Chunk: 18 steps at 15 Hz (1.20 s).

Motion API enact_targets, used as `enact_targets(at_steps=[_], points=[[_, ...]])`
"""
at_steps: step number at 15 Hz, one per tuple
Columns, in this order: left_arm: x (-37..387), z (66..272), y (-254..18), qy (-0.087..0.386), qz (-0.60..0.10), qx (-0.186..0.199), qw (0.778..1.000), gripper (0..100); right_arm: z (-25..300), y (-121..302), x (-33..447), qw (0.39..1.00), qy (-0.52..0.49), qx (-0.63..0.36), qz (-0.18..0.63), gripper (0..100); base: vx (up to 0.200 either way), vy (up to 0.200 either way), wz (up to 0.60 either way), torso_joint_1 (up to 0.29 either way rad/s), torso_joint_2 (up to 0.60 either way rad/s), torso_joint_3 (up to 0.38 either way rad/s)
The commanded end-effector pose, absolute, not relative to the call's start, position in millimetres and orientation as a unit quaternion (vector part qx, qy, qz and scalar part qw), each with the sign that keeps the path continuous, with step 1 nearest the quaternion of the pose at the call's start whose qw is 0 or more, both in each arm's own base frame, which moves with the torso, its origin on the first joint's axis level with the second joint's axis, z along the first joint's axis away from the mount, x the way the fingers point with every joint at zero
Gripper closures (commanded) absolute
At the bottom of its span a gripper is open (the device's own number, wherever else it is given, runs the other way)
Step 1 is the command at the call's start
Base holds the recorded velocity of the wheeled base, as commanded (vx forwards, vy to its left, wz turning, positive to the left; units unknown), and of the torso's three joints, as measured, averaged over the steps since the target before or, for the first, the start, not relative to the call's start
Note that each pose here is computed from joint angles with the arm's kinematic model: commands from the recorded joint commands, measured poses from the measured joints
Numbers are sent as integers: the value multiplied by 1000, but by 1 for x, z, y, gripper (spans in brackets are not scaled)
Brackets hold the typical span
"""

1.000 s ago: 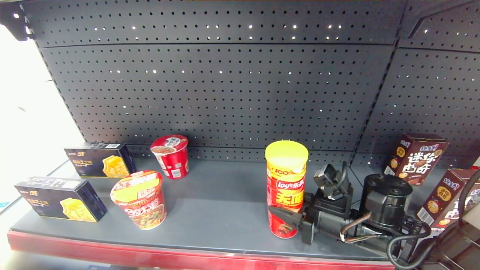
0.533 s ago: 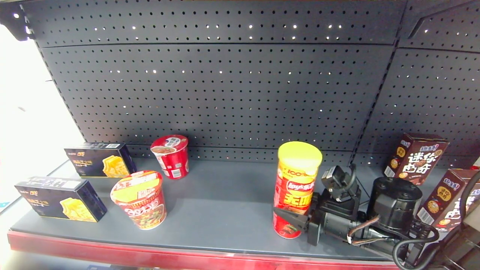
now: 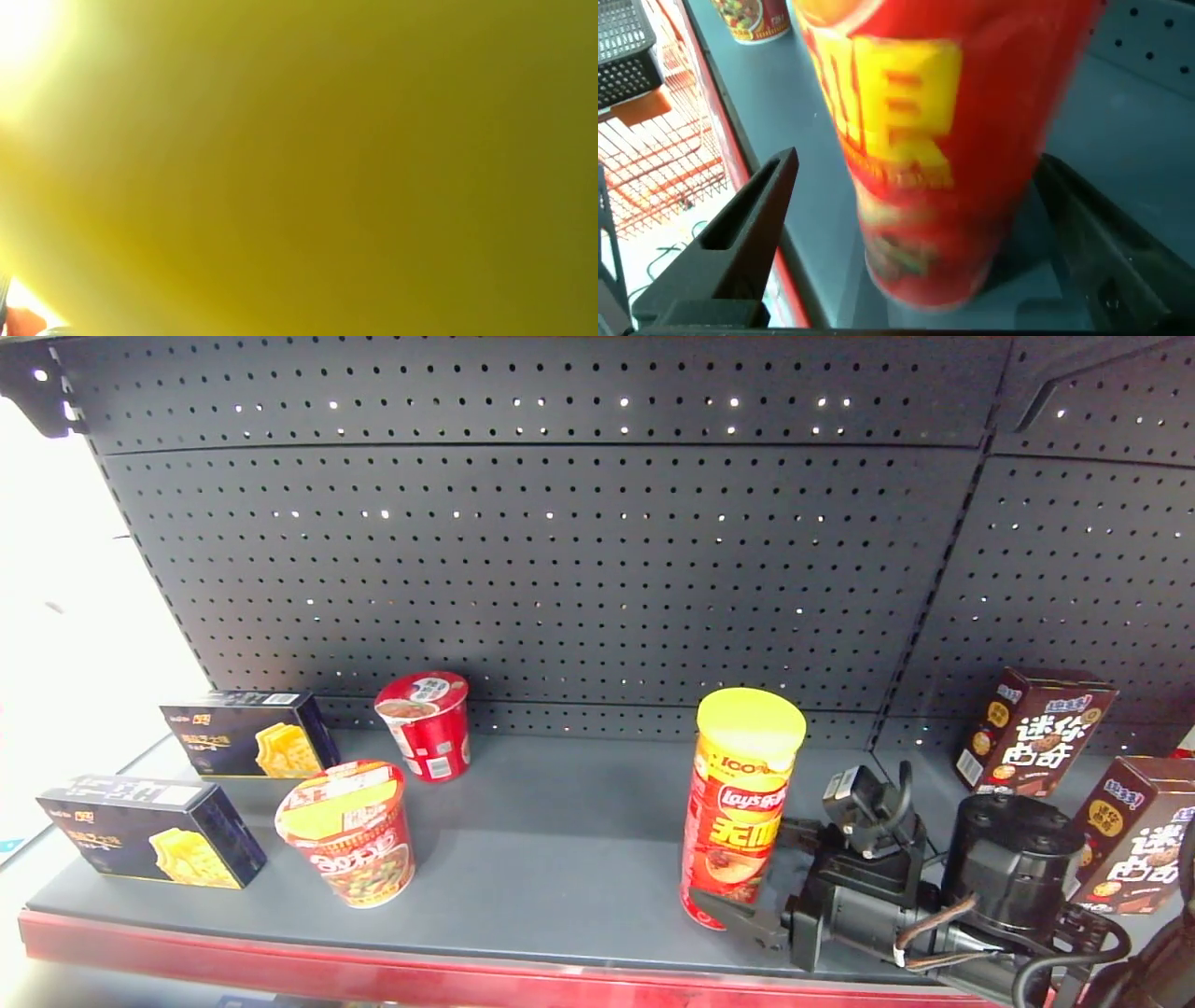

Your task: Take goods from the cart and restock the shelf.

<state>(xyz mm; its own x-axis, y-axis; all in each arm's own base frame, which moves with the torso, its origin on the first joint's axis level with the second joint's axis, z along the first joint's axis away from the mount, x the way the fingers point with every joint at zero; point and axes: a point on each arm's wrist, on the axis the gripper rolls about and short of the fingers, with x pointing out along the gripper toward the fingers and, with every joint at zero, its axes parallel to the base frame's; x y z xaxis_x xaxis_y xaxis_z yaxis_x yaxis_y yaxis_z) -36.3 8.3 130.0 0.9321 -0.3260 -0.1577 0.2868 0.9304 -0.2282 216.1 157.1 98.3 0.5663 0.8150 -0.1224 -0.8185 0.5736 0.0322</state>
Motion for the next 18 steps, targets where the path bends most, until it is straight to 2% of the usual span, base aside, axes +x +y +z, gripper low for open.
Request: enact_targets(at_steps=[1, 13, 18], points=[[-36, 130, 8, 97, -157, -101, 978, 100, 104, 149, 208, 887, 56, -14, 457, 0, 0, 0, 0, 0, 0, 0], [-38, 129, 8, 91, -149, -109, 978, 100, 130, 109, 154, 892, 15, -12, 451, 0, 0, 0, 0, 0, 0, 0], [-38, 123, 8, 96, -148, -109, 978, 100, 148, 91, 150, 909, -44, -31, 414, 0, 0, 0, 0, 0, 0, 0]])
